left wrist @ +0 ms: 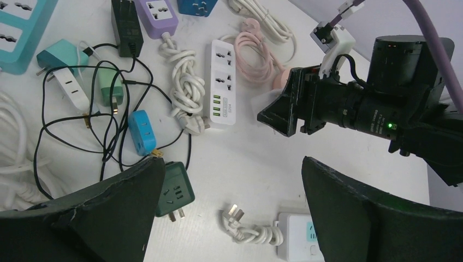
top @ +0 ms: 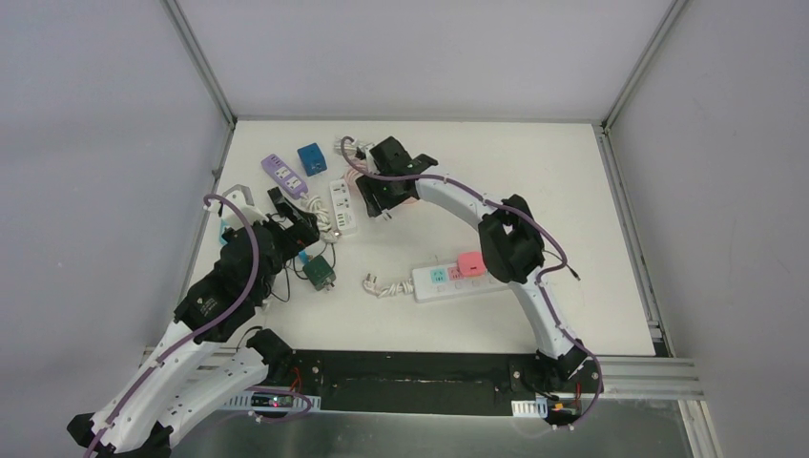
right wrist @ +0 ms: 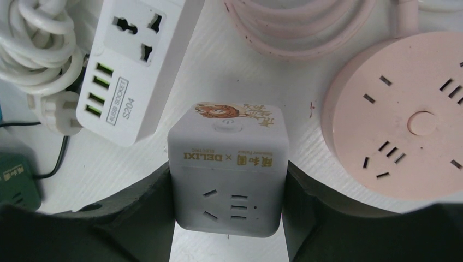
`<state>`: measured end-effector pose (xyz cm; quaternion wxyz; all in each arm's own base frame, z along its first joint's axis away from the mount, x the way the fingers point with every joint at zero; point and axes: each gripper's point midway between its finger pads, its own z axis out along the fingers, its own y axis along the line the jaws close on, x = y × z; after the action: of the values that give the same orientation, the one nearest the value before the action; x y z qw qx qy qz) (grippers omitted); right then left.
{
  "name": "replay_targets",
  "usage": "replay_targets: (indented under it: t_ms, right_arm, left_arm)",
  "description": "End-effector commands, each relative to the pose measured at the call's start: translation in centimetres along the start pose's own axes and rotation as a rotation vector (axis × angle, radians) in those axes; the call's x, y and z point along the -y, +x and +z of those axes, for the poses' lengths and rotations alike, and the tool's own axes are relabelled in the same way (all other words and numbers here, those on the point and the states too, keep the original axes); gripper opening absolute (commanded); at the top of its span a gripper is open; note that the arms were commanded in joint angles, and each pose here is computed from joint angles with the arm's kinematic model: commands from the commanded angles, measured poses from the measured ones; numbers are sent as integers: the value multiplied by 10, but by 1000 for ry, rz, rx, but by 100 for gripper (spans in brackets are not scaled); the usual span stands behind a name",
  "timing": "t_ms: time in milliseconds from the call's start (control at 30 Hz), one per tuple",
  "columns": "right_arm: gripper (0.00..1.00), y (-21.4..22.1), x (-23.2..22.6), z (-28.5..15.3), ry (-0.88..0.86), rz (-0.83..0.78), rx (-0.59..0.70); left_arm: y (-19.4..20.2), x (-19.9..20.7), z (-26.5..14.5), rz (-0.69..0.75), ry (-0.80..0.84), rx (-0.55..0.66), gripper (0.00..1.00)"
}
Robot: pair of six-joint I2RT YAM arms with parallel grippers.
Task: Pull the plug off the socket
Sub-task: Place the plug at the center of the board.
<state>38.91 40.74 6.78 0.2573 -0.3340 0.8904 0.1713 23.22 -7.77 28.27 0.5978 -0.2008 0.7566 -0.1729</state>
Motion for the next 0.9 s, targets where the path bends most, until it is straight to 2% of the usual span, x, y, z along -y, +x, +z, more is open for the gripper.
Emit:
replay_targets:
  t_ms: [0,200,467,633,867]
  right_arm:
    - [14,-39,-6,-1,23,26,119]
    - [30,-33,-6,10,54,0,110]
    - [66,-31,-10,13,49,-11,107]
    - [87,-42,-15,-3,35,-27,137]
    - [93,-71,-17,-66,5,-89,224]
  left_arm:
    - [-2,-10,4,42,-46,24,99]
    - [-3,-12,5,45,-58,31,99]
    - [-3,-10,5,42,-54,27,99]
    - [-3,-8,2,23,-35,26,99]
    - [-6,-2,-5,-30,12,28,99]
